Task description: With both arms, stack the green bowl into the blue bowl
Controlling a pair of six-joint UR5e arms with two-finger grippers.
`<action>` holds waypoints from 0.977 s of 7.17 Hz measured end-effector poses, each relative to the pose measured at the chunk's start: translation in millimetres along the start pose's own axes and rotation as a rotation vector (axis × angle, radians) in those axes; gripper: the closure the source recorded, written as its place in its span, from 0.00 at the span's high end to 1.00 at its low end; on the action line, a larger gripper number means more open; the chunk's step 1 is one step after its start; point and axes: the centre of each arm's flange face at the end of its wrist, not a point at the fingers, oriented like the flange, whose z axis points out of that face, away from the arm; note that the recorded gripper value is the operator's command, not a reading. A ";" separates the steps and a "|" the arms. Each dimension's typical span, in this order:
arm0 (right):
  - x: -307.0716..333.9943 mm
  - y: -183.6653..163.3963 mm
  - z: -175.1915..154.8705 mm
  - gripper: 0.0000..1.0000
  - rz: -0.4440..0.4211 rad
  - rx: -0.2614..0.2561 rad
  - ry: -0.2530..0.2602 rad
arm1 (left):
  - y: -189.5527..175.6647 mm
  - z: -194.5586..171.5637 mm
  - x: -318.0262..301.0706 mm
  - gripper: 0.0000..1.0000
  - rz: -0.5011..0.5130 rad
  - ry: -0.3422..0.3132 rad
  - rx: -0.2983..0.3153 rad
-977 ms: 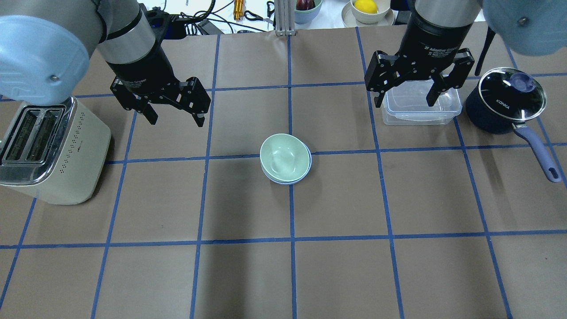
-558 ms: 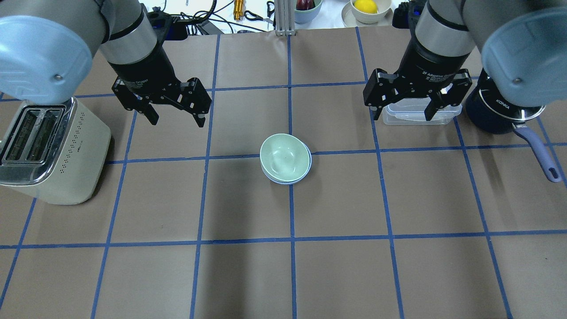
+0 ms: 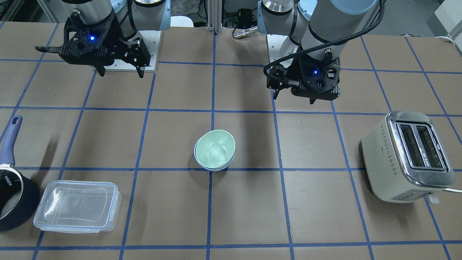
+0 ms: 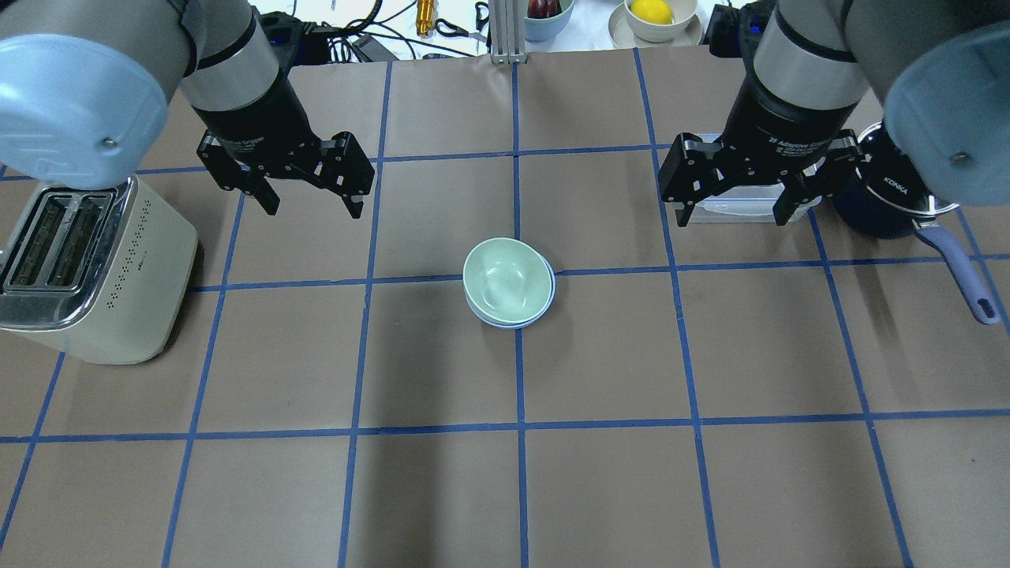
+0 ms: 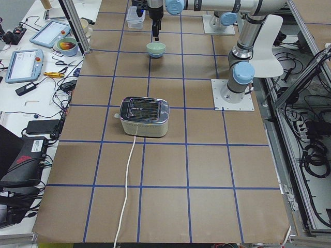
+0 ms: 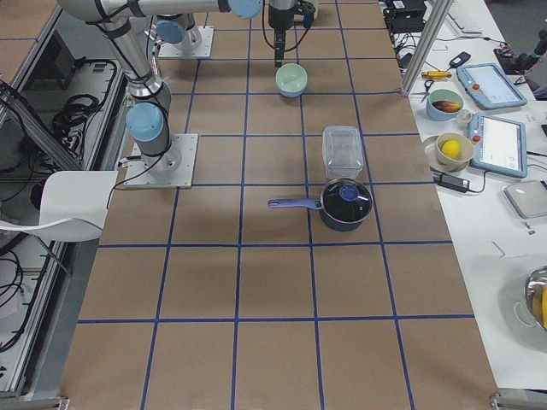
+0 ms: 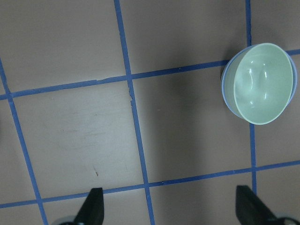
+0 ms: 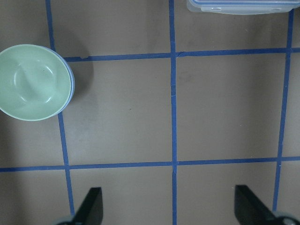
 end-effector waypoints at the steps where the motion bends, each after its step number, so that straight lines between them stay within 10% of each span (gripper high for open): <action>1: -0.1 -0.3 0.8 1.00 -0.003 -0.007 0.001 | 4.2 1.2 0.4 1.00 -0.035 -0.001 0.005; 7: 0.0 -6.4 11.1 1.00 -0.014 -0.024 0.000 | 36.1 -19.4 3.5 1.00 -0.062 -0.006 0.016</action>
